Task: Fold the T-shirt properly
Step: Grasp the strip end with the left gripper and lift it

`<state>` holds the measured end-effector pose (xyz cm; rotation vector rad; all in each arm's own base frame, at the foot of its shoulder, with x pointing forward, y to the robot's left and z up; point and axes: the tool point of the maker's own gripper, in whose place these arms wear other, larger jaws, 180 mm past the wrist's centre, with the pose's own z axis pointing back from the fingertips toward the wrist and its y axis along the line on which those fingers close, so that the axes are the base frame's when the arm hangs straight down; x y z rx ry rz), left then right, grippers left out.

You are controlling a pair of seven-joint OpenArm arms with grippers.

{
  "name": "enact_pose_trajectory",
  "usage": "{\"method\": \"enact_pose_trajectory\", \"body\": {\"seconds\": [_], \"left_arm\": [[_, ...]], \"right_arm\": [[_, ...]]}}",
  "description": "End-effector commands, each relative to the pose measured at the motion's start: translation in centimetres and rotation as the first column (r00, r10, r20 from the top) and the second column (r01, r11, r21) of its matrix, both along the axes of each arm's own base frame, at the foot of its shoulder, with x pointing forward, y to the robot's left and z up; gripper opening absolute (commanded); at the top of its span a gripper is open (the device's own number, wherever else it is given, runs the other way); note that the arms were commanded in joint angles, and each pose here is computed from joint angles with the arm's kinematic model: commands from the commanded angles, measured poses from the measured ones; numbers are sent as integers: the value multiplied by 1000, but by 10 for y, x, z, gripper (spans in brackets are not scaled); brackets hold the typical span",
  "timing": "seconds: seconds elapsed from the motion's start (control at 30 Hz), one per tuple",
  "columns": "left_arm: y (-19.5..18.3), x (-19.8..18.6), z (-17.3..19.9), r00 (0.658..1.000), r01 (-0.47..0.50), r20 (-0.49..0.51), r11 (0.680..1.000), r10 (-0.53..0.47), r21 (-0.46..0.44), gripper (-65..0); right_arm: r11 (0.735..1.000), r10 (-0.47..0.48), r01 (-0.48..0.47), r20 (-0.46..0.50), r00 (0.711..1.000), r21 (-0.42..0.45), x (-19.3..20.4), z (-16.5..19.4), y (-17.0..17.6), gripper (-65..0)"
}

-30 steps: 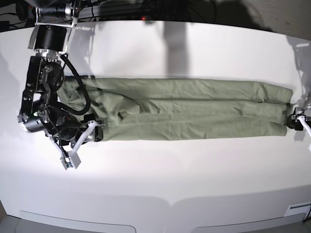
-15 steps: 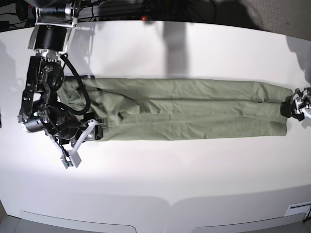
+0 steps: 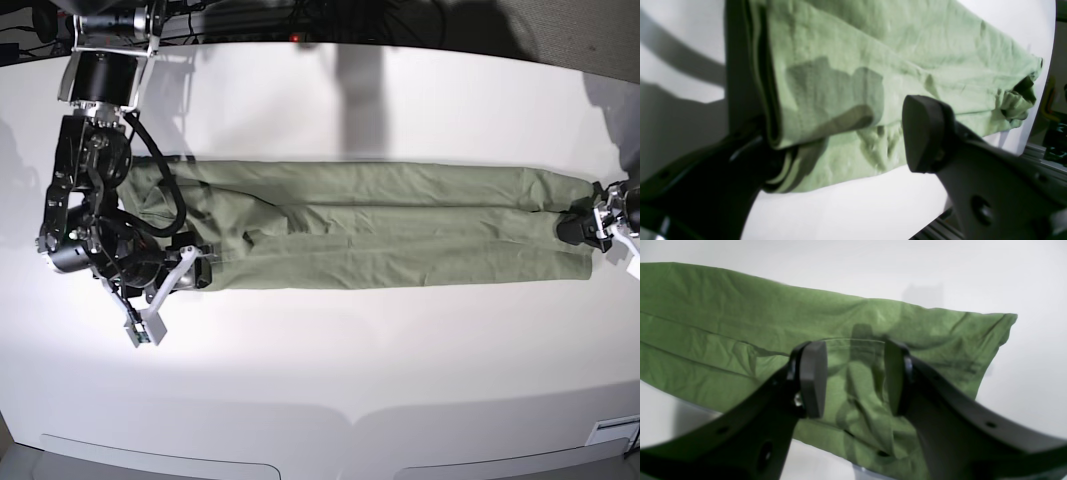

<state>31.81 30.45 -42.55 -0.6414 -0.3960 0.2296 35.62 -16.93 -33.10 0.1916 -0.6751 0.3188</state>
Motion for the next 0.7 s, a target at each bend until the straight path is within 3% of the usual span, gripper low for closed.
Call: {"method": "enact_pose_trajectory", "body": {"seconds": [0.0, 0.17, 0.23, 0.33, 0.67], "left_arm": [[13, 6, 9, 1000, -15, 21, 999, 15, 28, -200], [14, 11, 11, 998, -34, 46, 999, 33, 28, -228], [13, 12, 11, 998, -36, 51, 999, 35, 26, -345], [16, 18, 13, 995, -60, 81, 998, 58, 28, -635], [16, 40, 30, 982, -81, 173, 996, 74, 32, -650]], "right_arm": [[1000, 2, -2, 60, 998, 0, 11, 17, -2, -364], [1000, 2, -2, 66, 998, 2, 12, 18, -1, -364], [1000, 2, -2, 67, 998, 3, 12, 18, -1, -364], [1000, 2, -2, 67, 998, 3, 12, 18, -1, -364], [1000, -1, 0, 102, 995, 16, 16, 23, 0, -364]]}}
